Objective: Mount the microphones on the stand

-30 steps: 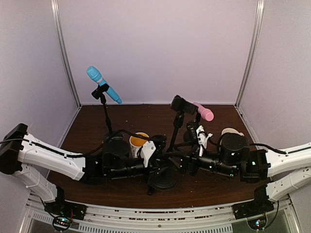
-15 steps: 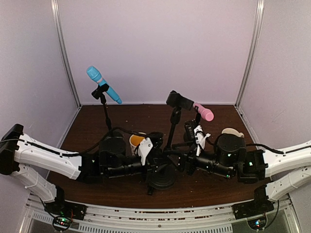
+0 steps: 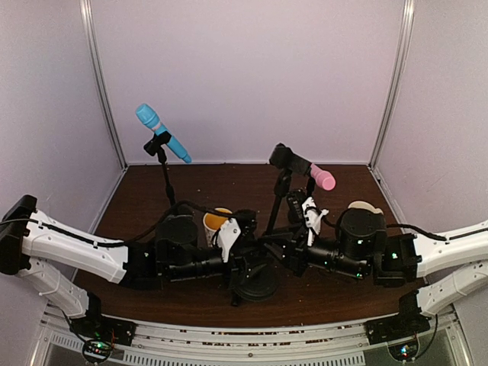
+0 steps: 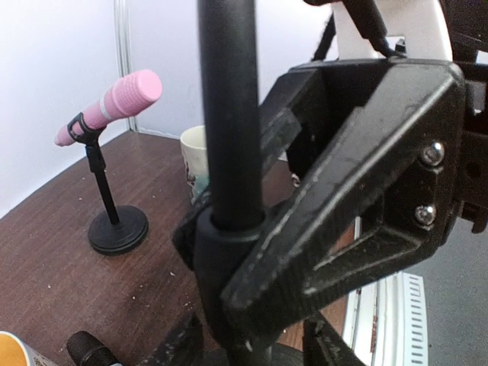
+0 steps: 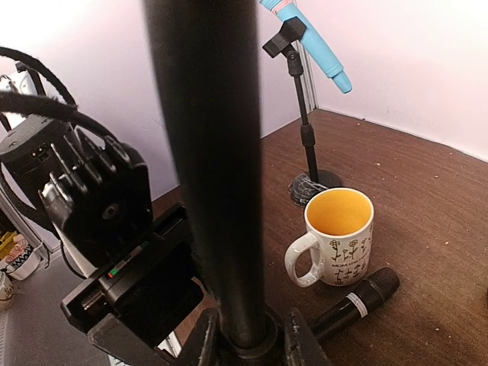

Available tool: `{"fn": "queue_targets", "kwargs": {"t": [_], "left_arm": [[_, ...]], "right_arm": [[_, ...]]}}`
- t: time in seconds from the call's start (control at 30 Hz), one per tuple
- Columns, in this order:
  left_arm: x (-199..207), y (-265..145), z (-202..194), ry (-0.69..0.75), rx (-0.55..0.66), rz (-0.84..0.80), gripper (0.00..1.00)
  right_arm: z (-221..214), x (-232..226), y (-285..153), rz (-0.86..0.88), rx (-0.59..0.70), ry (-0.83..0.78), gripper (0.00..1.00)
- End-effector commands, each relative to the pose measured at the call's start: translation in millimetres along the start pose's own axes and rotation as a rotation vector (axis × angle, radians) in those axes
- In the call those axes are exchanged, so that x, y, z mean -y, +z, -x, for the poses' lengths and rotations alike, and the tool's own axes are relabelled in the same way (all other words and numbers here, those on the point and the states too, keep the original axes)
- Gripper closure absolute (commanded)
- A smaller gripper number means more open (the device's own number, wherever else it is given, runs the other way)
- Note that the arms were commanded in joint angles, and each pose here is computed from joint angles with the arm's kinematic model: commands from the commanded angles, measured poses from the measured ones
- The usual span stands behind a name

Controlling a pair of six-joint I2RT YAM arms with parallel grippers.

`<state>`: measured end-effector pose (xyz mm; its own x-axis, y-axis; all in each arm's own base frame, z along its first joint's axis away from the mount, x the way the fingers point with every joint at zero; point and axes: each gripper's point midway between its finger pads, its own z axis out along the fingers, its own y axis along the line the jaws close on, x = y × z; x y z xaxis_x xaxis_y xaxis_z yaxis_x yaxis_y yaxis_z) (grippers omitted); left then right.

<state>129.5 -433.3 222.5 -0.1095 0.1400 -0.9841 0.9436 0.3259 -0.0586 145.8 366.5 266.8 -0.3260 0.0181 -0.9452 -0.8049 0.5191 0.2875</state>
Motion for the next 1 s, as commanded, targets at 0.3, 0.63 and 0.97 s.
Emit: {"fn": "queue_targets", "kwargs": {"t": [0.3,0.63,0.97], "left_arm": [[-2.9,13.5,-0.2,0.015,0.044,0.030,0.61],[19.2,0.9,18.8,0.041,0.101,-0.098,1.00],[62.4,-20.5,35.1,0.077,0.174,-0.355,1.00]], "right_arm": [[41.9,-5.2,-11.5,0.012,0.114,0.006,1.00],[17.0,-23.3,-8.2,0.182,0.051,-0.071,1.00],[-23.1,-59.2,-29.0,0.694,-0.226,-0.177,1.00]]}}
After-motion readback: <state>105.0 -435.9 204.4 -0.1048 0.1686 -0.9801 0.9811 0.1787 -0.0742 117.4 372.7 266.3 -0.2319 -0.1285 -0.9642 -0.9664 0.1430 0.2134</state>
